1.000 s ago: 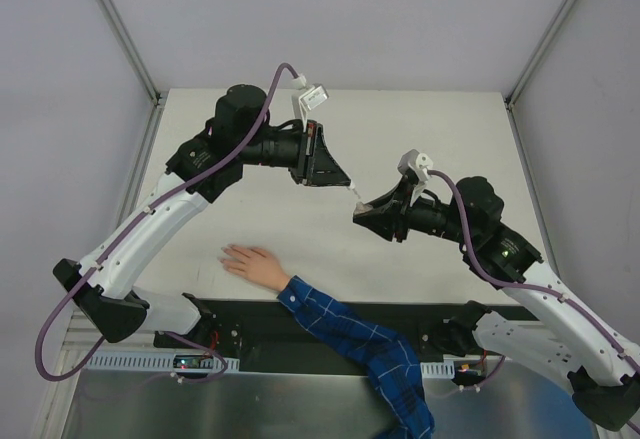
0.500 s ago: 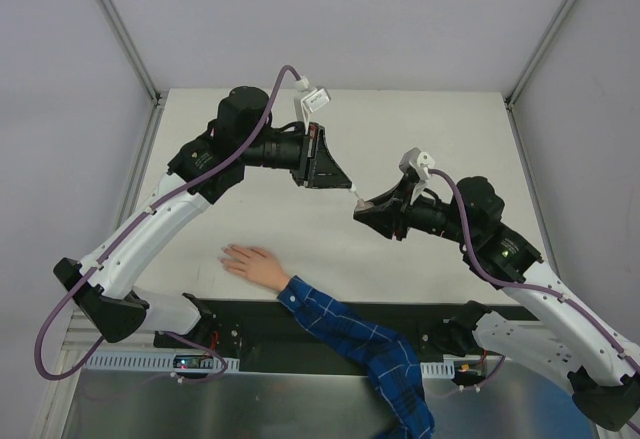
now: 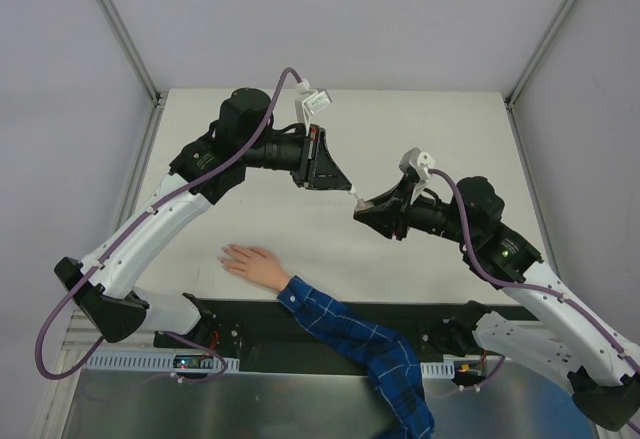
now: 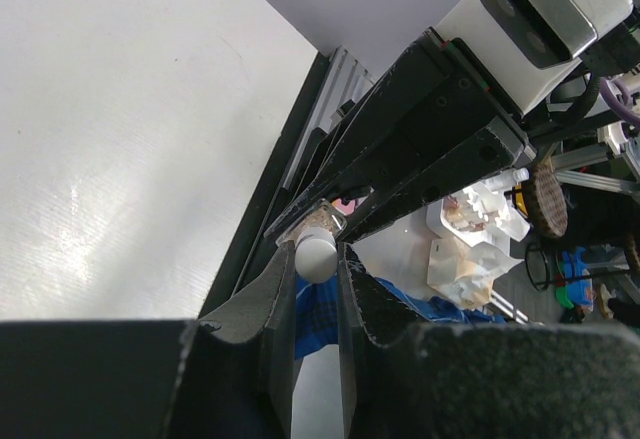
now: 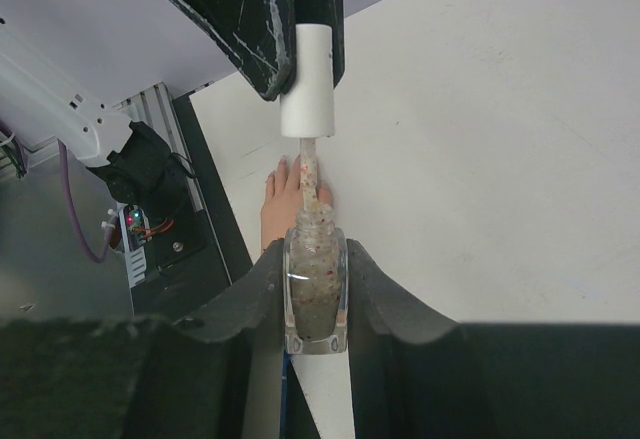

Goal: Paint the nails

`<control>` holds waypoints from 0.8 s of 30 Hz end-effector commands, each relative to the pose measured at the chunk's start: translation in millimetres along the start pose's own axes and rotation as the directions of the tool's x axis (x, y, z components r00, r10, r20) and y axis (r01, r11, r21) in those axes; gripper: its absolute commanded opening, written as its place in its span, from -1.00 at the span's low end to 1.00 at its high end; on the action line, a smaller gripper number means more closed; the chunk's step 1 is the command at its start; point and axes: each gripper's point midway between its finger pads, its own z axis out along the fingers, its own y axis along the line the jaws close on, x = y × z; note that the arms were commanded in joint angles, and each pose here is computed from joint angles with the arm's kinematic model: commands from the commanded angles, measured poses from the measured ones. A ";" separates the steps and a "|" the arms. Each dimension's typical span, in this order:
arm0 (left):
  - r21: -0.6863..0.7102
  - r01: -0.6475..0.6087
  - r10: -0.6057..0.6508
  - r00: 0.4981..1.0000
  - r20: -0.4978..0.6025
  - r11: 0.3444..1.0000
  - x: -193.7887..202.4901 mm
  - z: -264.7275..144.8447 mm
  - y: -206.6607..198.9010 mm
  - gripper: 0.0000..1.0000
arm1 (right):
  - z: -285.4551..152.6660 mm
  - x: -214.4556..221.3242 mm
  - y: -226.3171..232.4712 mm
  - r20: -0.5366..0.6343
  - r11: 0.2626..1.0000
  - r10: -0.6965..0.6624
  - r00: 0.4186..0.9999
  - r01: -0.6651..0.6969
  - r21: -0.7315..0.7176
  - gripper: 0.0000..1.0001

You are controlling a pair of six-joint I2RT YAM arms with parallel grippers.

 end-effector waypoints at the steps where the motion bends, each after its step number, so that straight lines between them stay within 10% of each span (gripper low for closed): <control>1: 0.043 -0.027 0.027 1.000 -0.003 0.999 -0.2 0.1 -11.7 -1.00 | -4.0 -37.4 11.4 0.107 0.998 -0.048 0.993 0.051 -0.033 -1.00; 24: -0.011 -0.032 0.032 0.999 0.006 0.999 -1.4 -0.2 -7.5 -1.00 | -1.9 -37.4 14.2 0.106 0.997 -0.043 0.993 0.049 -0.055 -1.00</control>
